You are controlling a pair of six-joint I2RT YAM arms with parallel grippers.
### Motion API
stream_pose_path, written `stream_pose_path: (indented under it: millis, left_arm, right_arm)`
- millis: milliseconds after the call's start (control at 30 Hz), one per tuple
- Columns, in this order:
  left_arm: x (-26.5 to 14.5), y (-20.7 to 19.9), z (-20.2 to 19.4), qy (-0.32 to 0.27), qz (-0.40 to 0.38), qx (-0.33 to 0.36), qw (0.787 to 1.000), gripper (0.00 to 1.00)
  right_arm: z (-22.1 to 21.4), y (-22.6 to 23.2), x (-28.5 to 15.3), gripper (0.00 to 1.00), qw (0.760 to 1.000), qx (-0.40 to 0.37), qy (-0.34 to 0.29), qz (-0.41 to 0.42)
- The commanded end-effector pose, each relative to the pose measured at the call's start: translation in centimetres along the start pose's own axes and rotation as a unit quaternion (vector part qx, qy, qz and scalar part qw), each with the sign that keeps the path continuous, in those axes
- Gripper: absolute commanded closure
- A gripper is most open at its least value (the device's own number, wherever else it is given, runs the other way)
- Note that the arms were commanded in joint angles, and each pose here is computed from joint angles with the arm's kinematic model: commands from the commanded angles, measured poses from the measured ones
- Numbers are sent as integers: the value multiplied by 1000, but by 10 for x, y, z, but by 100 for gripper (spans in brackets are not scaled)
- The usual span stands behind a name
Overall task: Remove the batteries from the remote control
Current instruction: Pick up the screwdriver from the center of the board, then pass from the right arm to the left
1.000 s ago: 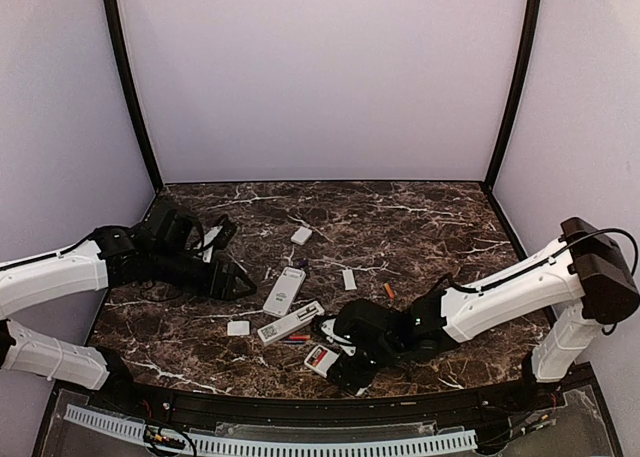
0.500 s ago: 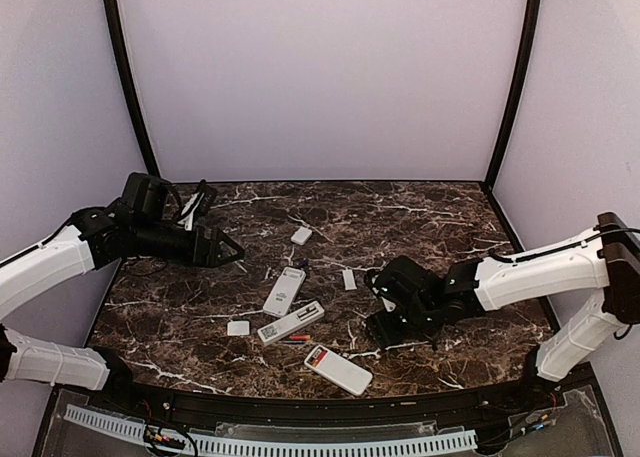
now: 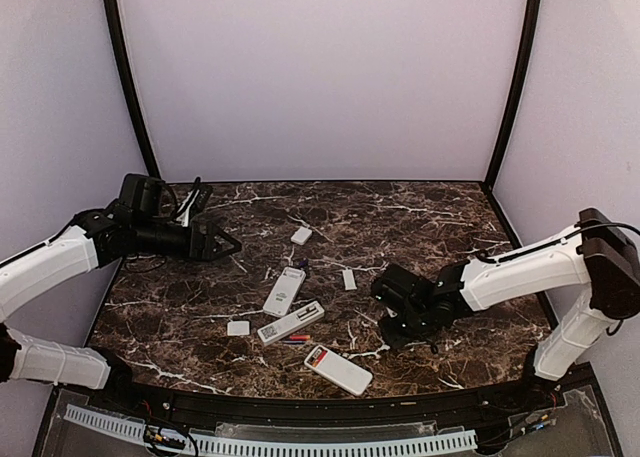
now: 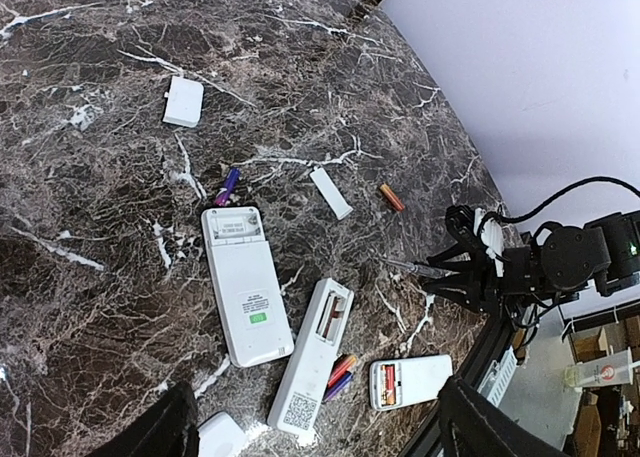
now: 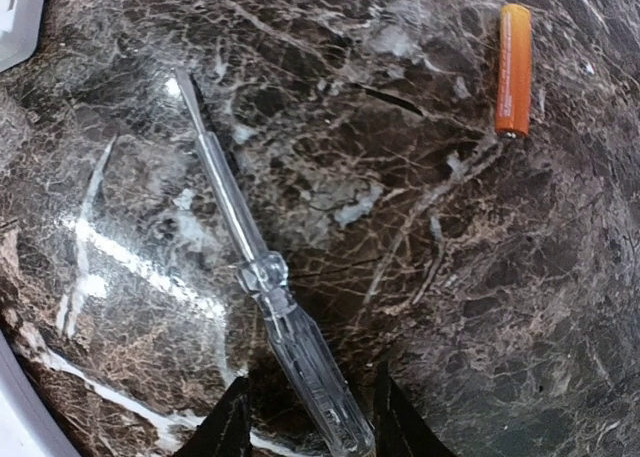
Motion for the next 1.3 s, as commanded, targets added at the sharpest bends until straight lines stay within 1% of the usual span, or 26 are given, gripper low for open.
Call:
stream_pose_path:
  millis: [0, 33, 100, 167, 233, 267, 333, 433, 467, 567, 600, 700, 733, 833, 1000, 1067, 1167, 1267]
  left_arm:
    - [1, -6, 9, -3, -20, 23, 1000, 18]
    - [0, -9, 13, -5, -24, 29, 999, 18]
    - [0, -13, 19, -7, -29, 36, 999, 18]
    - [1, -16, 25, -10, -33, 45, 998, 18]
    - [3, -18, 29, -9, -40, 53, 998, 19]
    - [6, -17, 30, -8, -44, 54, 998, 19]
    - [11, -18, 31, 3, -65, 53, 997, 19]
    - [21, -18, 26, 38, -115, 44, 992, 24]
    - [23, -18, 26, 39, -125, 43, 991, 25]
    - [36, -23, 11, 69, -147, 50, 986, 27]
    - [39, -31, 5, 84, -160, 63, 982, 27]
    - [47, -44, -5, 115, -184, 87, 972, 27]
    - [48, -51, -10, 127, -205, 96, 966, 27]
    - [49, -58, -14, 142, -245, 100, 954, 26]
    - [48, -69, -23, 168, -295, 112, 934, 25]
    - [47, -73, -27, 170, -301, 124, 930, 24]
    - [46, -74, -31, 171, -296, 134, 930, 24]
    - [47, -78, -35, 177, -295, 143, 928, 23]
  right_arm:
    - [6, 2, 6, 64, 1000, -14, 3, -2]
    - [7, 3, 7, 67, 1000, -19, 1, 2]
    - [8, 4, 7, 77, 1000, -24, -2, 6]
    - [10, 6, 7, 90, 999, -28, -7, 12]
    - [12, 8, 5, 99, 999, -30, -14, 20]
    - [13, 10, 3, 100, 999, -31, -19, 26]
    - [17, 12, -3, 100, 998, -31, -33, 37]
    - [26, 17, -21, 100, 995, -38, -70, 64]
    - [30, 21, -29, 100, 992, -44, -85, 84]
    - [42, 33, -58, 100, 976, -66, -147, 148]
    - [45, 36, -67, 100, 969, -71, -165, 167]
    - [54, 43, -90, 100, 947, -81, -206, 232]
    - [57, 44, -96, 100, 941, -84, -215, 246]
    - [64, 49, -109, 100, 926, -94, -230, 283]
    - [71, 59, -122, 100, 891, -103, -241, 370]
    - [73, 61, -126, 100, 877, -101, -244, 401]
    - [74, 61, -130, 100, 862, -96, -251, 431]
    - [75, 59, -137, 100, 841, -93, -261, 465]
Point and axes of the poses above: each gripper's point midway between its finger pads, its own x axis out along the fingers, its own y axis along the line the jaws close on, z = x × y, the point moved 10 cm from there along -x, back along the fingers, and after that the axes turned 11 degrees about -x, right-handed, at the moved point
